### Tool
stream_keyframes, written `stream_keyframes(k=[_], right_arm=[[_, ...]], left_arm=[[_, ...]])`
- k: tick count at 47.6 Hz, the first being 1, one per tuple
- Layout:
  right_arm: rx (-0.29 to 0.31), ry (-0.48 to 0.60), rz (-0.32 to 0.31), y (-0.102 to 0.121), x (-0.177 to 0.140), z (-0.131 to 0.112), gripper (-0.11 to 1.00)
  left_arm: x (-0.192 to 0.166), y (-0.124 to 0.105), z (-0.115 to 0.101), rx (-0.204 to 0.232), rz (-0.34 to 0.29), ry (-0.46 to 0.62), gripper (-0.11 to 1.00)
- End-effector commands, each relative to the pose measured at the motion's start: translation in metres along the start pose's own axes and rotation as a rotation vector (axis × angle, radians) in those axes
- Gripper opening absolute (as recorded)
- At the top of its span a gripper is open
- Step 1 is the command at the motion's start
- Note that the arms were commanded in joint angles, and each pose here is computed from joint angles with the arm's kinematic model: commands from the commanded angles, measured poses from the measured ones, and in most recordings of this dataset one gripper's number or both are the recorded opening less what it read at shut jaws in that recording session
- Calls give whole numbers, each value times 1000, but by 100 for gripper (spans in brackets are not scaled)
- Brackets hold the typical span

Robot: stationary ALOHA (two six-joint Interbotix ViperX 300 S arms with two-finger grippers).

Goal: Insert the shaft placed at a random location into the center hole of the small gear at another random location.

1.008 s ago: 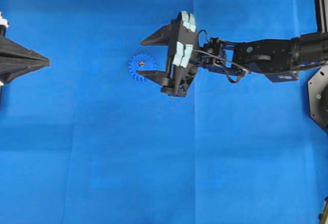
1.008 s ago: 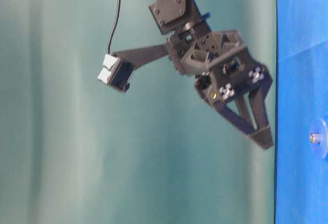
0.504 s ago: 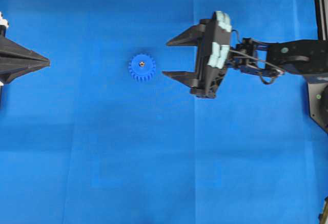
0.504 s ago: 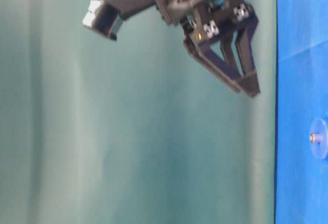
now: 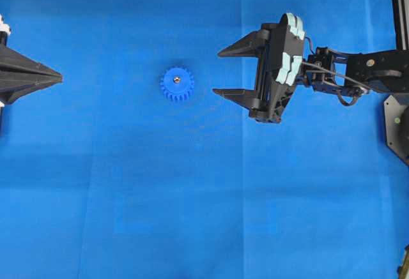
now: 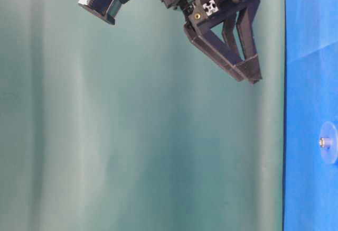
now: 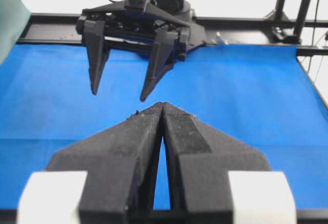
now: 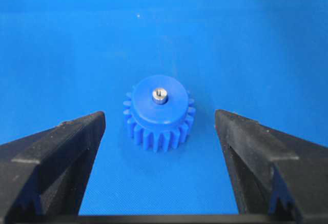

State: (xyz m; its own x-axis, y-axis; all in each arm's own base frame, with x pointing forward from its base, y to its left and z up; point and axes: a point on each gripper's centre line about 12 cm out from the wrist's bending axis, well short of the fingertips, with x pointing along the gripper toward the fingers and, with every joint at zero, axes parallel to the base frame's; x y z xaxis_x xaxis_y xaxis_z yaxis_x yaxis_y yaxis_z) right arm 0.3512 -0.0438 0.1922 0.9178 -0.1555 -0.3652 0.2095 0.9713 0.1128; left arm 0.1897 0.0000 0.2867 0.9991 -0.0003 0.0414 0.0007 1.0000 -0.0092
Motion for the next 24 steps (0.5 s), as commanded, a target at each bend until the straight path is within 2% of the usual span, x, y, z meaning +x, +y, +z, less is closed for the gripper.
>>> stream_keyframes(k=[1, 24], right_arm=[[6, -41, 5, 2, -3, 12, 74], [4, -39, 5, 2, -3, 11, 74]], left_arm=[[2, 0, 3, 3, -2, -8, 0], [2, 0, 3, 3, -2, -9, 0]])
